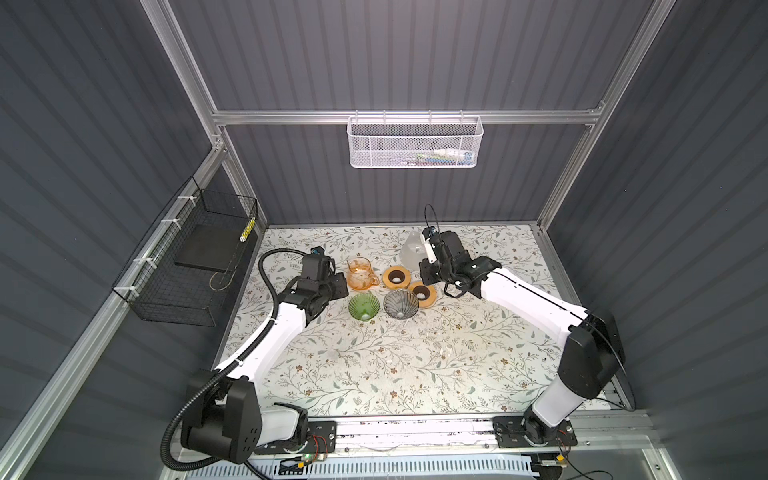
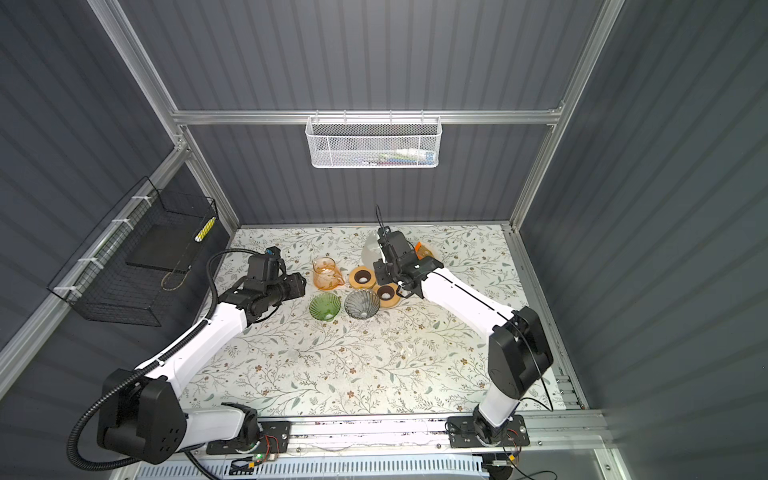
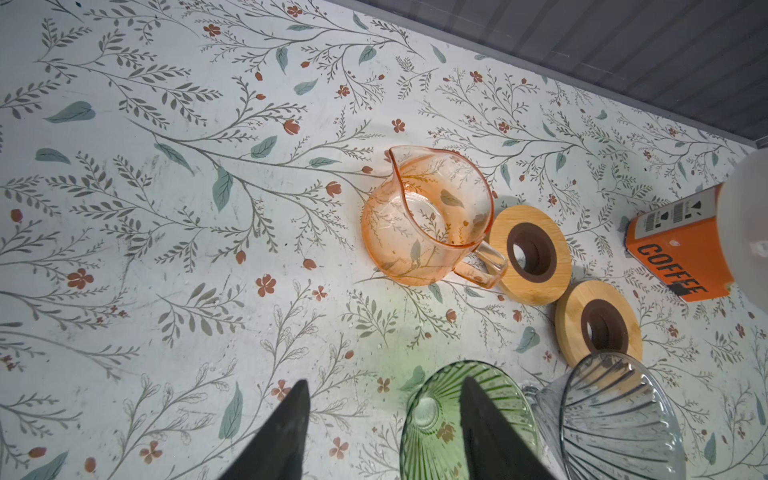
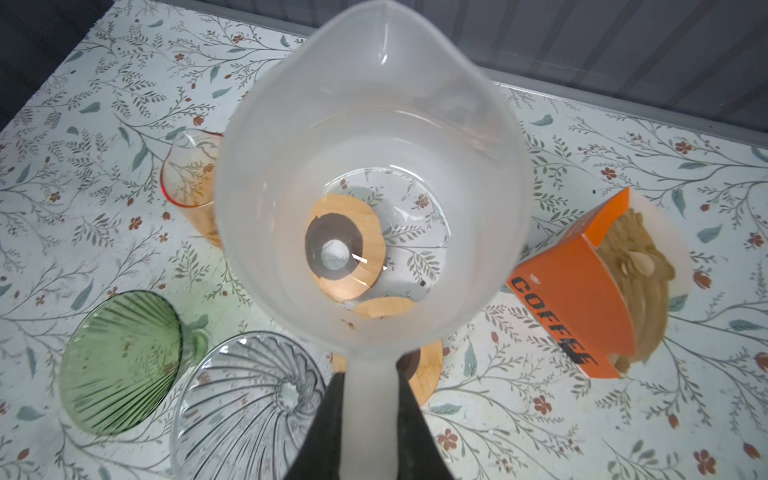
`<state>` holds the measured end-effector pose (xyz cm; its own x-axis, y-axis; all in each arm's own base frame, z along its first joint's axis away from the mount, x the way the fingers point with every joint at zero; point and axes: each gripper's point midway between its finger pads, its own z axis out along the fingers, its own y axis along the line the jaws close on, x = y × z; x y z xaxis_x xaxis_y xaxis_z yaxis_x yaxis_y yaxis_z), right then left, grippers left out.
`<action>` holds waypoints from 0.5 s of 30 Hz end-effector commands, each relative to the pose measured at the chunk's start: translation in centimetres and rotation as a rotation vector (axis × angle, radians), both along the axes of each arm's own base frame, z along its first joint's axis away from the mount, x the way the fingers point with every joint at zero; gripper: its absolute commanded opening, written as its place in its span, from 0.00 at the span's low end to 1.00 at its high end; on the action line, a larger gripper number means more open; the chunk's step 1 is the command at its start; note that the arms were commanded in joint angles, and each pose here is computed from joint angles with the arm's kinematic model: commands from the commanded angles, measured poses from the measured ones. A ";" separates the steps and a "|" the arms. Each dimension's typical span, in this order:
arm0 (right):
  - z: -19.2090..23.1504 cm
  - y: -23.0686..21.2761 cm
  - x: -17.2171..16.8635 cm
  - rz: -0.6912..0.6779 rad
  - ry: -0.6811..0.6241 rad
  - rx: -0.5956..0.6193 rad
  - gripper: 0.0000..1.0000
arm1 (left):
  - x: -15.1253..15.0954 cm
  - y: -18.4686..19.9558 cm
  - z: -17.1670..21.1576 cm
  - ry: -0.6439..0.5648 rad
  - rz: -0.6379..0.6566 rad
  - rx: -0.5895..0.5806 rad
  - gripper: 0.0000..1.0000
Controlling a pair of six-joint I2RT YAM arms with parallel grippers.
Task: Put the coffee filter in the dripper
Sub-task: 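Lift the frosted pitcher with the right gripper and carry it toward the robot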
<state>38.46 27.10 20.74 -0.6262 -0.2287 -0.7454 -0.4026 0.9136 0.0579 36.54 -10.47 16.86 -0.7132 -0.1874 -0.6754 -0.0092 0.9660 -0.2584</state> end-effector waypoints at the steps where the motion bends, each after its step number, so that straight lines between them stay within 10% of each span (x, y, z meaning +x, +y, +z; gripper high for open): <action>1: 2.4 0.7 -1.9 0.036 -0.054 0.017 0.00 | -0.2 -0.2 1.3 -0.002 -0.019 0.010 0.58; 15: 2.6 3.0 -11.8 0.250 -0.015 -0.018 0.00 | -0.3 0.1 1.8 0.000 -0.019 0.035 0.58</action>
